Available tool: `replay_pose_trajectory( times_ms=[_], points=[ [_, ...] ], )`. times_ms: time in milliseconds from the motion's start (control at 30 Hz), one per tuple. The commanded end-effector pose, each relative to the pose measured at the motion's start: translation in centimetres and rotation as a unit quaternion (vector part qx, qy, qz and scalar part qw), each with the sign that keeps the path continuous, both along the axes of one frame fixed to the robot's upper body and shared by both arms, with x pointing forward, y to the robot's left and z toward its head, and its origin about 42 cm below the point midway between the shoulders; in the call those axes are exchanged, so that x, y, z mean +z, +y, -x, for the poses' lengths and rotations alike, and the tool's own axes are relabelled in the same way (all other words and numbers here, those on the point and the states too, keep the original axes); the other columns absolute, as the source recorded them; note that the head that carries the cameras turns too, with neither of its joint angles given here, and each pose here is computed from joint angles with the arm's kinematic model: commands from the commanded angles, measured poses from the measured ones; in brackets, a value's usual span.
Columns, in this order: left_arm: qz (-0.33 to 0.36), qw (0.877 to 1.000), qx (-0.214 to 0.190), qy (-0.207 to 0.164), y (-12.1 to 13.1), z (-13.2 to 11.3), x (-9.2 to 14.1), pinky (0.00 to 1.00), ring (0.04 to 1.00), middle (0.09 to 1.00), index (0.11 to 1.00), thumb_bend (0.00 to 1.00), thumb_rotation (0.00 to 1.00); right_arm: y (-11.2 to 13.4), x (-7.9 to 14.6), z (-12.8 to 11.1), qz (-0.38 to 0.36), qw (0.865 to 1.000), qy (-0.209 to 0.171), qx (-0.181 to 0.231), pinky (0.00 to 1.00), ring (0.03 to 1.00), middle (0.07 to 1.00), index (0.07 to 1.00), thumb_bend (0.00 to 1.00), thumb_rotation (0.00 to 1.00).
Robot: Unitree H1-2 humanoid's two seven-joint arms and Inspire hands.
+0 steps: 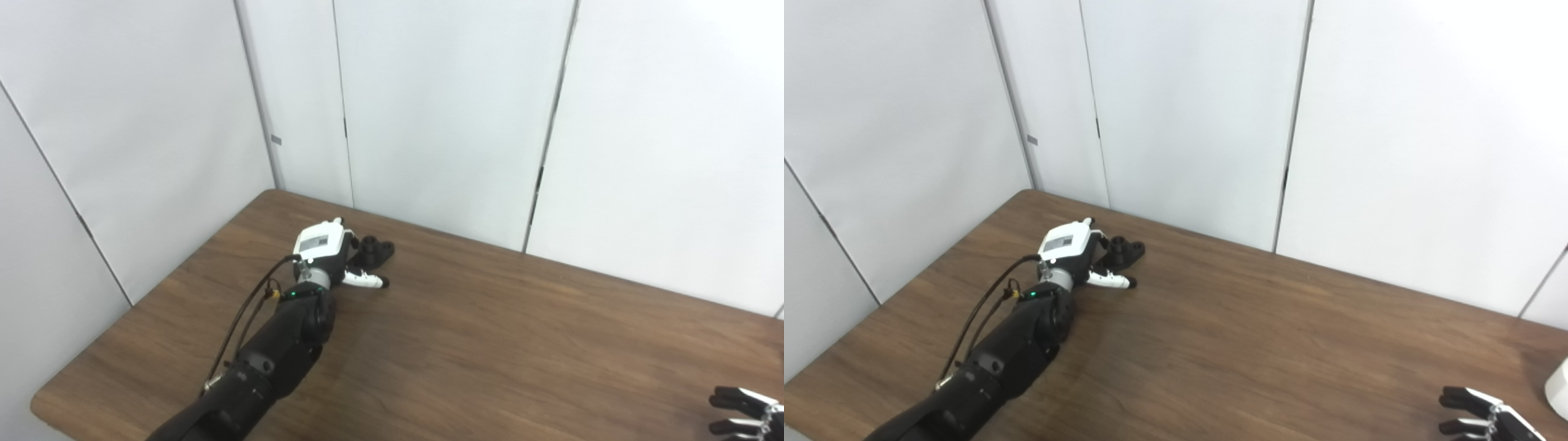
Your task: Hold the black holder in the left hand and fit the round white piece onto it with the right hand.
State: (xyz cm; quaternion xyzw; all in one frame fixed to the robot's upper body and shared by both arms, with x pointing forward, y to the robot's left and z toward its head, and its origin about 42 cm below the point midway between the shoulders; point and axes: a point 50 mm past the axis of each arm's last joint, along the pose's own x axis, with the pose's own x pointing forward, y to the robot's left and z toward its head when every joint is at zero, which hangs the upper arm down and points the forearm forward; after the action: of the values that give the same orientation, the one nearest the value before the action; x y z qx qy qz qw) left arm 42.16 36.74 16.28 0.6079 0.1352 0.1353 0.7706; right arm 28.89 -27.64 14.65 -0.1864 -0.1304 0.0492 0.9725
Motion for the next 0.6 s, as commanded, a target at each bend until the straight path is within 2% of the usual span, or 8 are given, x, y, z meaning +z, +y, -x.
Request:
replay_pose_trajectory(
  times_ms=[0,567],
  points=[
    [-0.03,0.999,-0.001,-0.04,0.99,-1.17,2.48,1.0,1.0,1.0,0.742,1.0,0.45,-0.11,1.78,-0.29,0.001,0.999,-0.031,0.008,0.47,0.564,0.685,0.687,0.64,0.0],
    [-0.022,0.998,0.007,-0.056,1.6,-1.22,1.62,0.95,1.0,1.0,0.736,1.0,0.46,-0.09,2.26,0.29,0.005,0.999,-0.029,0.012,0.46,0.557,0.681,0.677,0.62,0.0]
  ],
)
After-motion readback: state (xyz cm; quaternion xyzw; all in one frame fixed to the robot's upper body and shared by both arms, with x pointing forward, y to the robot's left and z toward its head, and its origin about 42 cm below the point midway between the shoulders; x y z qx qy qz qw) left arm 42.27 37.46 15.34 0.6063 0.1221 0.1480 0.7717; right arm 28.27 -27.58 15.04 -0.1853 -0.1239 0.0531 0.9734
